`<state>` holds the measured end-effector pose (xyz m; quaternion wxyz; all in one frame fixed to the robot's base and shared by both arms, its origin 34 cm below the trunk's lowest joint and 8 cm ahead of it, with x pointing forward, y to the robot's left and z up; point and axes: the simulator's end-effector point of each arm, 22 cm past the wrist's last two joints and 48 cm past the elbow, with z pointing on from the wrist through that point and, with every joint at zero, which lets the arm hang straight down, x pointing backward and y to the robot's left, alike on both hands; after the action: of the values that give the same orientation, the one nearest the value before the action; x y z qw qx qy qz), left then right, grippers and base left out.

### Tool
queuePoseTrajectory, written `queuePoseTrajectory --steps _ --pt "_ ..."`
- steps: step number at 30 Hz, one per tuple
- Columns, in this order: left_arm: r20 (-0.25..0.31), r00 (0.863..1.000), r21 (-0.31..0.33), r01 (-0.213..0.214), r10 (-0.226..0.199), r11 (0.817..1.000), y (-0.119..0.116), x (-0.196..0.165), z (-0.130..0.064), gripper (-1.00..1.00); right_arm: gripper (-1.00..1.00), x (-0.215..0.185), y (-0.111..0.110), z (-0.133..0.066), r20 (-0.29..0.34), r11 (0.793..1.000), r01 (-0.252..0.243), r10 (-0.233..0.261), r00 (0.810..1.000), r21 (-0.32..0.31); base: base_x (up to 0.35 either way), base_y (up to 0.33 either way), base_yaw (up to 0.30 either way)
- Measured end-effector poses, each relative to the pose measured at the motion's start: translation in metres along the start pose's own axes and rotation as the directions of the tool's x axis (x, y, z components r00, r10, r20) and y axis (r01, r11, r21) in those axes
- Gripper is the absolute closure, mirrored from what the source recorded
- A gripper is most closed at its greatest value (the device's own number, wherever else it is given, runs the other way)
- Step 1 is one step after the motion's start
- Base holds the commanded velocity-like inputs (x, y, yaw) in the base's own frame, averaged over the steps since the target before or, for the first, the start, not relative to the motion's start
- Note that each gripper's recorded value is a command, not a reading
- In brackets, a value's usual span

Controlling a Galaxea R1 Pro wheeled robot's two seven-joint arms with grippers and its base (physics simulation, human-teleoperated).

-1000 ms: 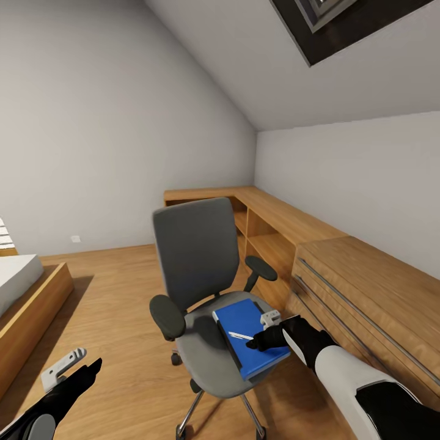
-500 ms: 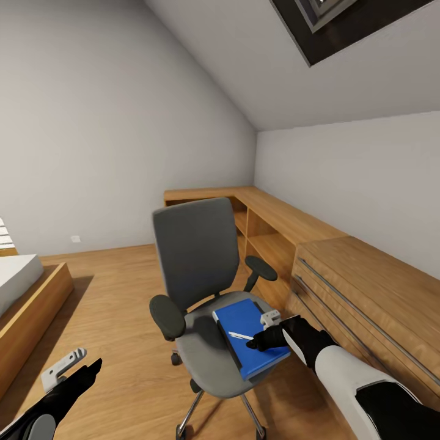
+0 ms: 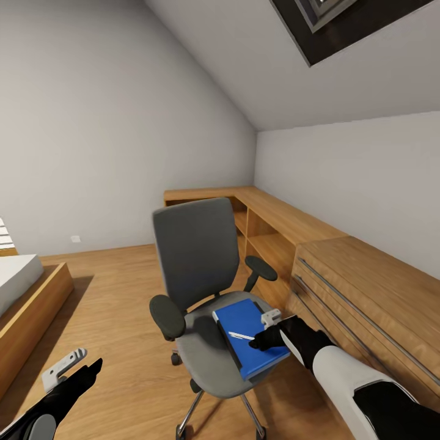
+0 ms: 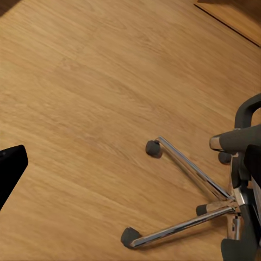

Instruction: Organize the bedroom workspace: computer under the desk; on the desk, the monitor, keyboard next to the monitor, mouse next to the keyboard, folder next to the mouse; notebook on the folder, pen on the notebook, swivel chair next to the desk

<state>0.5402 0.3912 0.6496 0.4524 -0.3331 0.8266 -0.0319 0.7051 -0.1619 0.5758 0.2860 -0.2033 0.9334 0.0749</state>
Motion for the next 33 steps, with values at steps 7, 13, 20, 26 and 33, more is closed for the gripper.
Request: queuePoseTrajectory --steps 7,13,20,26,33 --pt "0.001 1.0 0.0 0.0 0.0 1.0 -0.0001 -0.0003 0.0 -1.0 -1.0 -0.0013 0.0006 0.0011 -0.002 1.0 0.016 -0.016 1.0 0.02 0.0 0.0 0.0" --pt "0.002 1.0 0.0 0.0 0.0 1.0 -0.0001 -0.0004 0.0 -1.0 -1.0 -0.001 0.0006 0.0012 -0.003 1.0 0.019 -0.019 1.0 0.022 0.0 0.0 0.0" --pt "0.002 1.0 0.002 0.0 0.0 1.0 -0.0004 -0.0004 -0.0001 -1.0 -1.0 -0.0008 0.0007 0.0011 -0.003 1.0 0.019 -0.019 1.0 0.022 0.05 0.02 0.0" --pt "0.0 1.0 0.003 0.0 0.0 1.0 -0.0007 -0.0001 -0.0001 -1.0 -1.0 -0.0005 0.0007 0.0013 -0.004 1.0 0.02 -0.02 1.0 0.022 0.097 0.031 0.0" --pt "-0.002 1.0 0.004 0.001 -0.001 1.0 -0.0009 0.0004 0.0 -1.0 -1.0 0.0002 0.0013 0.0016 -0.006 1.0 0.02 -0.019 1.0 0.022 0.02 0.006 0.0"
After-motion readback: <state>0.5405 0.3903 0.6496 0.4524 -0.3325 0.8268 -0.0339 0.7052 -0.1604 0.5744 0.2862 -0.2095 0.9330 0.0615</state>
